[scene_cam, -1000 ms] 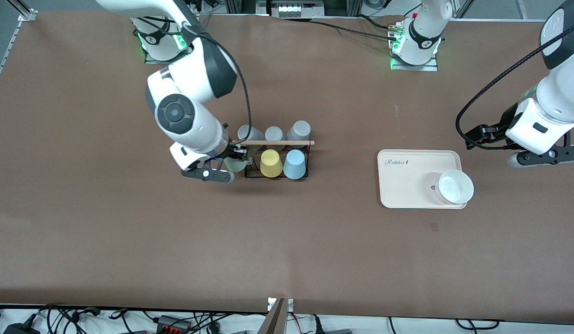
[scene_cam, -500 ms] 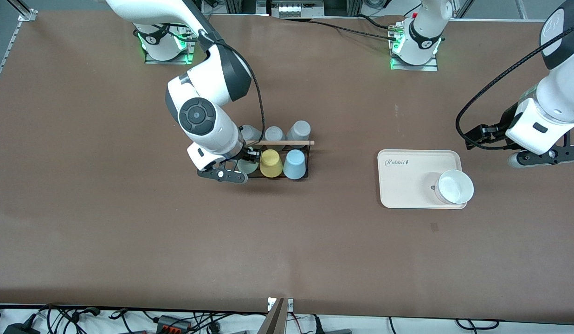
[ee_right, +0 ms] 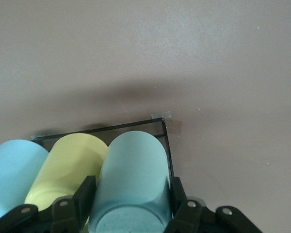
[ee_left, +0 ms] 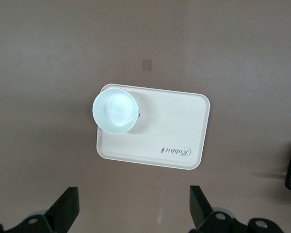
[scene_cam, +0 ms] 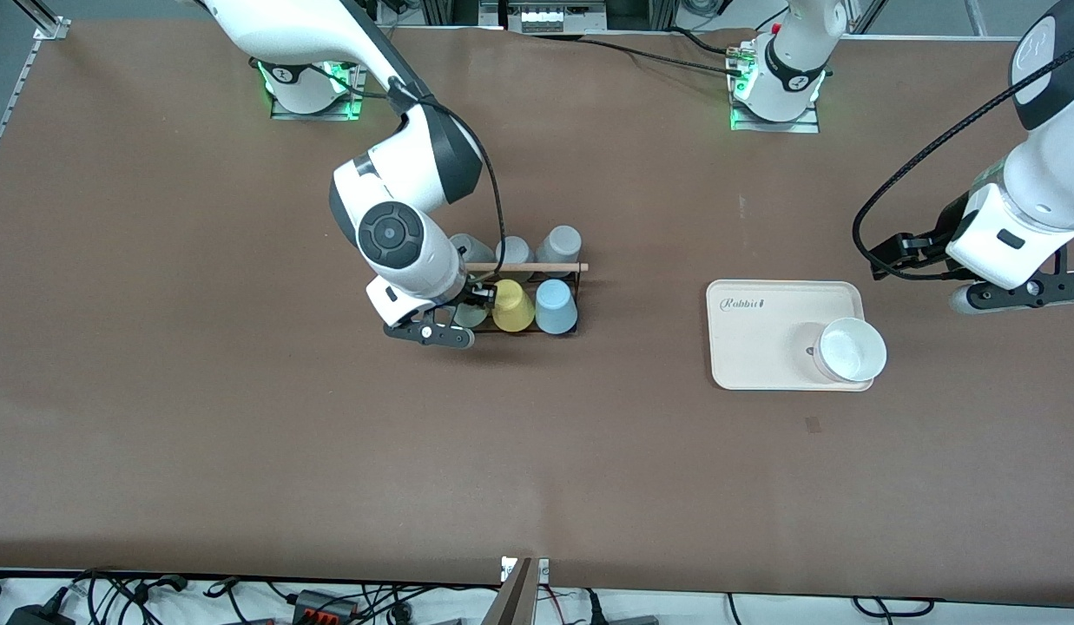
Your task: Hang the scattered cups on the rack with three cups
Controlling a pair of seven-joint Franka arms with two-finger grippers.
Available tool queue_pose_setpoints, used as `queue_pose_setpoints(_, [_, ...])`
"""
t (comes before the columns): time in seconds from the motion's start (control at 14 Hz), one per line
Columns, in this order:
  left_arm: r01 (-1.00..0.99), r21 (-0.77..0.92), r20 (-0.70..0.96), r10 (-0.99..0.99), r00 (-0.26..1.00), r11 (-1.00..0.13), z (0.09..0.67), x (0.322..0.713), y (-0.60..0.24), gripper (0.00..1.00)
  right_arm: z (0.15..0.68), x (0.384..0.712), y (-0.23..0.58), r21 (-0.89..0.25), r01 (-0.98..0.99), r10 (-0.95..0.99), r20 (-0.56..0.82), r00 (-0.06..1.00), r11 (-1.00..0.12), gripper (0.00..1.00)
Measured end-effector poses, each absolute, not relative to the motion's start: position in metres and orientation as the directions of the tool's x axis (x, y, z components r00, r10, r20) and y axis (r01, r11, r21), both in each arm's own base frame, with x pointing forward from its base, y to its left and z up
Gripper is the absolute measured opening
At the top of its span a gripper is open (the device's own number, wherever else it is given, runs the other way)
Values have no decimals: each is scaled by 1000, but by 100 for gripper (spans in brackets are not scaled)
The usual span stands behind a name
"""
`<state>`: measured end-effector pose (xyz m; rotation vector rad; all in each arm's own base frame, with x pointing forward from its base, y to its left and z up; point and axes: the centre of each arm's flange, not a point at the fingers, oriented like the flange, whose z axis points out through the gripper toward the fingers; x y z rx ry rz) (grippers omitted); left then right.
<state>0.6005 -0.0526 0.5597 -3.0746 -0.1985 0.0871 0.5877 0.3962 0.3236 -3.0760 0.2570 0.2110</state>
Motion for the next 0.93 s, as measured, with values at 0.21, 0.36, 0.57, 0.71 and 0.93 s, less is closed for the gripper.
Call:
queue_pose_setpoints(0.21, [127,-63,-52,130,990,-990,560,600,-53,100,306,588,396,-23,-170,-165,-152,975,-985,67])
queue_pose_setpoints(0.36, [127,-63,-52,130,990,-990,560,600,-53,100,302,590,394,-21,-175,-170,-150,974,-984,74])
queue_pose_setpoints(0.57, [127,-63,-52,130,990,-990,560,600,-53,100,332,605,392,-43,-186,-180,-114,977,-982,99])
queue_pose_setpoints(0.71, [127,-63,-52,130,990,-990,560,600,-53,100,370,620,381,-40,-202,-197,-95,976,-979,100])
queue_pose_setpoints(0.93, [126,-63,-52,130,990,-990,560,600,-53,100,434,647,340,-26,-258,-256,-38,966,-966,100])
